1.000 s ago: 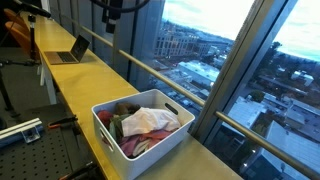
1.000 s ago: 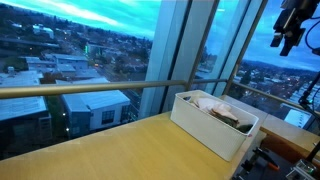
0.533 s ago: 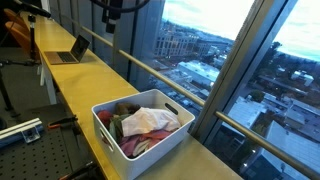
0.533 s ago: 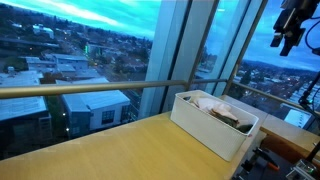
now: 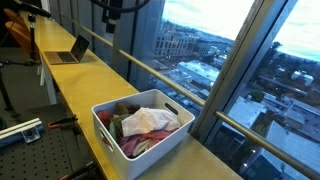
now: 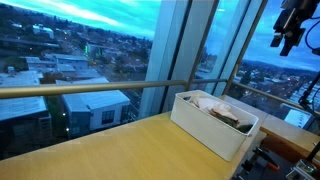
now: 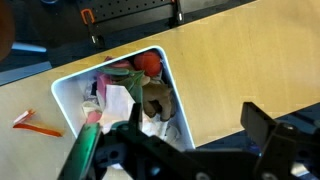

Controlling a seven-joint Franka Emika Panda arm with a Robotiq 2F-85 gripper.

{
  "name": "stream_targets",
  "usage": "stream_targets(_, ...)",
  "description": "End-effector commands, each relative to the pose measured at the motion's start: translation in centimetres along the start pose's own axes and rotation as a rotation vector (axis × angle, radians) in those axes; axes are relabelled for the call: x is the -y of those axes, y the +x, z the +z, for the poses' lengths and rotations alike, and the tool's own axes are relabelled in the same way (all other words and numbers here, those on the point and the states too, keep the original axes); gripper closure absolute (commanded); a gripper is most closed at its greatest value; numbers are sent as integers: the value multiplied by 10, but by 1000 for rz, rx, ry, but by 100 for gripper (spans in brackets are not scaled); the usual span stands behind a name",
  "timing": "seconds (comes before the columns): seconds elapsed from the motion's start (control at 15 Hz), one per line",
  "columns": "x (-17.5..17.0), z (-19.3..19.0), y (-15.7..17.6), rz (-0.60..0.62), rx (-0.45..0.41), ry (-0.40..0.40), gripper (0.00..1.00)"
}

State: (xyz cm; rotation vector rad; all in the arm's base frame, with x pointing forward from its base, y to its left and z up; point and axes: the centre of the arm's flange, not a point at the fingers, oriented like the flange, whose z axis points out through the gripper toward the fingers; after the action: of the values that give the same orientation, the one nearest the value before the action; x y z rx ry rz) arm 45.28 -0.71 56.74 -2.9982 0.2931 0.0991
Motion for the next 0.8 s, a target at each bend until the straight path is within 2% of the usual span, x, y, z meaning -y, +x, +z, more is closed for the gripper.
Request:
stream_targets(0.0,0,0,0,0,0,0,0)
stream_targets(0.67,0,0,0,0,0,0,0)
stream_targets(0.73,9,1,7,-25,-3,1,0)
